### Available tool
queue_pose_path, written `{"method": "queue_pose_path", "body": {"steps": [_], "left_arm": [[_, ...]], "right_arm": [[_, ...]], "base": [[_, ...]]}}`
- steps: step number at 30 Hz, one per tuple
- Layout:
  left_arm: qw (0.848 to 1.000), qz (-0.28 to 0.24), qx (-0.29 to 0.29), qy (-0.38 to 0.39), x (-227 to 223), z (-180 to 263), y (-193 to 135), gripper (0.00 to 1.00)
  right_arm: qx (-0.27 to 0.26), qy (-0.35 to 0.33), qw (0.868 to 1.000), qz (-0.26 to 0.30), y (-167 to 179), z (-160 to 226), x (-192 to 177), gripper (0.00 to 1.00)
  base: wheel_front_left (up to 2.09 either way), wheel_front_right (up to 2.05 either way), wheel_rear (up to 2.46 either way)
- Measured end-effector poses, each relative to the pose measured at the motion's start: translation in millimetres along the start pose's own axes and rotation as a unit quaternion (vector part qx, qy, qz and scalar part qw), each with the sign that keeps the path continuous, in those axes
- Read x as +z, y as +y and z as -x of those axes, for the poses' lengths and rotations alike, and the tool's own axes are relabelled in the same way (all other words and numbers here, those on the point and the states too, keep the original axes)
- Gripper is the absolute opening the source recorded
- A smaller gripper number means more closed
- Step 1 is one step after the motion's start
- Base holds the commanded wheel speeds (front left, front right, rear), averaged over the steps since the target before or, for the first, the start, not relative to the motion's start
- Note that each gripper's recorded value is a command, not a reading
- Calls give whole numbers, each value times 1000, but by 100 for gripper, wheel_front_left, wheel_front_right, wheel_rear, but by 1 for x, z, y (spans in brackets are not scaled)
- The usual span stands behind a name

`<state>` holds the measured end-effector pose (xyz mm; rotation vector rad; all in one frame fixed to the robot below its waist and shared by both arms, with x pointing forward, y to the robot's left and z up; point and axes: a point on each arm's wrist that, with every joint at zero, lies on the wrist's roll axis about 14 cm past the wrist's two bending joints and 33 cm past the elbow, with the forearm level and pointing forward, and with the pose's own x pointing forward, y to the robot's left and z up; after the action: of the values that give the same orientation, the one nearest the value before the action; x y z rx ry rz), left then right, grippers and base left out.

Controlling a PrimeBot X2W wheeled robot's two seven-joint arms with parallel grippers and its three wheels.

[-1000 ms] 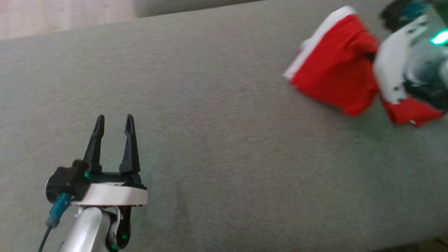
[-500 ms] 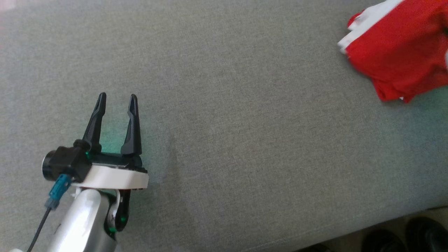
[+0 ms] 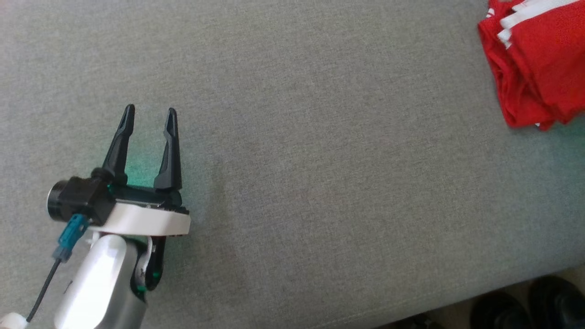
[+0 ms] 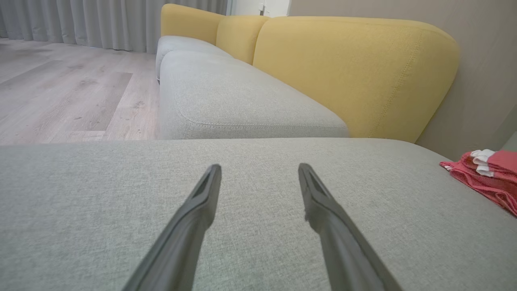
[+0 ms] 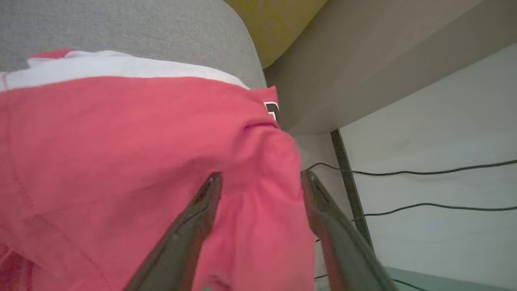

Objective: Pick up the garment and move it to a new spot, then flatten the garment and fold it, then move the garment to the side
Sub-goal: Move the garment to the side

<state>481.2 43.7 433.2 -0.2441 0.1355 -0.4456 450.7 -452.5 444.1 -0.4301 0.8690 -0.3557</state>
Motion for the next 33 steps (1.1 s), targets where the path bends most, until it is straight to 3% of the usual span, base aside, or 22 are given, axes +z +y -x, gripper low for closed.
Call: {"method": "queue_pose_path", "body": {"steps": [6, 11, 17, 24, 29, 33], "left_arm": [[1000, -8, -2, -13, 14, 6, -6, 100], [1000, -3, 10, -24, 24, 24, -7, 100], [998, 7, 49, -23, 25, 60, -4, 100], [992, 5, 116, -41, 37, 108, 23, 100], [986, 5, 159, -49, 40, 143, 40, 100], [983, 3, 177, -50, 38, 166, 46, 100]], "right_arm": [[-10, 1, 1000, -25, -5, 11, -7, 100], [32, -109, 991, -72, 30, 31, 34, 100], [91, -261, 953, -121, 77, 75, 62, 100], [164, -356, 906, -161, 135, 127, 54, 100], [199, -377, 886, -181, 167, 155, 36, 100], [234, -371, 881, -180, 198, 178, 26, 100]], "base": [[0, 0, 0], [0, 0, 0], [0, 0, 0], [0, 0, 0], [0, 0, 0], [0, 0, 0]]}}
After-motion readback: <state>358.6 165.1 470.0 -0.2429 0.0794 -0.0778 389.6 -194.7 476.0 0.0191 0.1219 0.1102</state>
